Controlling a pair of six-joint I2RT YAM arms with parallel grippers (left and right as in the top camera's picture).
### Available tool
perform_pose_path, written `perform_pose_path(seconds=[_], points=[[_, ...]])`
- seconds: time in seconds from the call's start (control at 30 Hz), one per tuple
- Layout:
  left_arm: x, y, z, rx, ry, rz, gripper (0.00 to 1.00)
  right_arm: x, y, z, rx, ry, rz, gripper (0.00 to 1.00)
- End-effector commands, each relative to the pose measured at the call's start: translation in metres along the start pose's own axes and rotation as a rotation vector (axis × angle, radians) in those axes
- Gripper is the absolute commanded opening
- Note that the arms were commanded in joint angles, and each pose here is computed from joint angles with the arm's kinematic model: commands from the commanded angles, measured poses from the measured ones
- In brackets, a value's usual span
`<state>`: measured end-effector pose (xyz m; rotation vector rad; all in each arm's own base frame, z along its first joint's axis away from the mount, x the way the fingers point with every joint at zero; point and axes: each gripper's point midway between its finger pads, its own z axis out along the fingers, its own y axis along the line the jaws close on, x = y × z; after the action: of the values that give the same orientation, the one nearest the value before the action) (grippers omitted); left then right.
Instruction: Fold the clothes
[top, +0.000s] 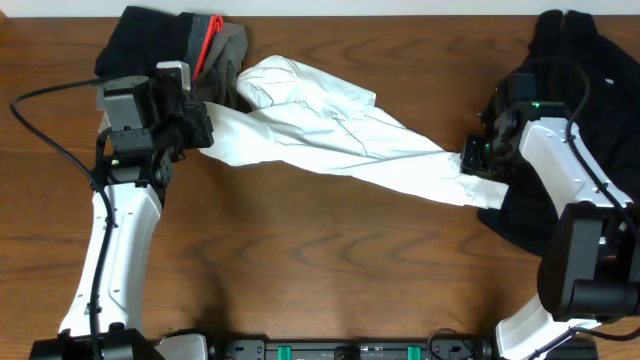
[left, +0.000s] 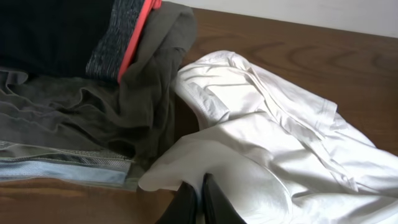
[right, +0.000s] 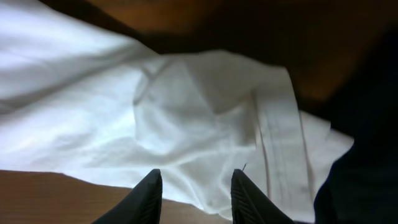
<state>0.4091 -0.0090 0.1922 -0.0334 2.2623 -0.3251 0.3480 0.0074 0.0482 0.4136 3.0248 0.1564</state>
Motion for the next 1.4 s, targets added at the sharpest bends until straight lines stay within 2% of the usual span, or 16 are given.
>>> perform_pose_path(seconds=[0.0, 0.37, 0.57, 0.7, 0.83, 0.93, 1.03, 1.2, 1.37], points=[[0.004, 0.007, 0.006, -0.018, 0.018, 0.008, 0.06, 0.009, -0.005, 0.005, 0.048, 0.005, 0.054, 0.36], [0.004, 0.007, 0.007, -0.018, 0.016, 0.008, 0.06, 0.010, -0.011, 0.034, 0.062, -0.055, 0.088, 0.43], [0.004, 0.007, 0.007, -0.018, 0.016, 0.008, 0.06, -0.001, -0.012, 0.040, 0.062, -0.118, 0.086, 0.42], [0.004, 0.007, 0.007, -0.018, 0.016, 0.008, 0.06, -0.014, -0.012, 0.038, 0.065, -0.174, 0.080, 0.38], [0.004, 0.007, 0.007, -0.018, 0.016, 0.008, 0.06, -0.023, -0.009, 0.036, 0.052, -0.212, 0.079, 0.27], [0.004, 0.008, 0.007, -0.019, 0.016, 0.008, 0.06, -0.024, -0.009, 0.036, 0.051, -0.217, 0.079, 0.17], [0.004, 0.008, 0.007, -0.019, 0.016, 0.016, 0.06, -0.024, -0.009, 0.036, 0.051, -0.216, 0.079, 0.01], [0.003, 0.007, 0.007, -0.018, 0.013, 0.042, 0.06, -0.032, -0.007, 0.025, 0.048, -0.236, 0.076, 0.01], [-0.025, 0.006, -0.011, -0.026, -0.051, 0.052, 0.06, -0.053, -0.003, -0.040, 0.028, -0.322, 0.072, 0.01]])
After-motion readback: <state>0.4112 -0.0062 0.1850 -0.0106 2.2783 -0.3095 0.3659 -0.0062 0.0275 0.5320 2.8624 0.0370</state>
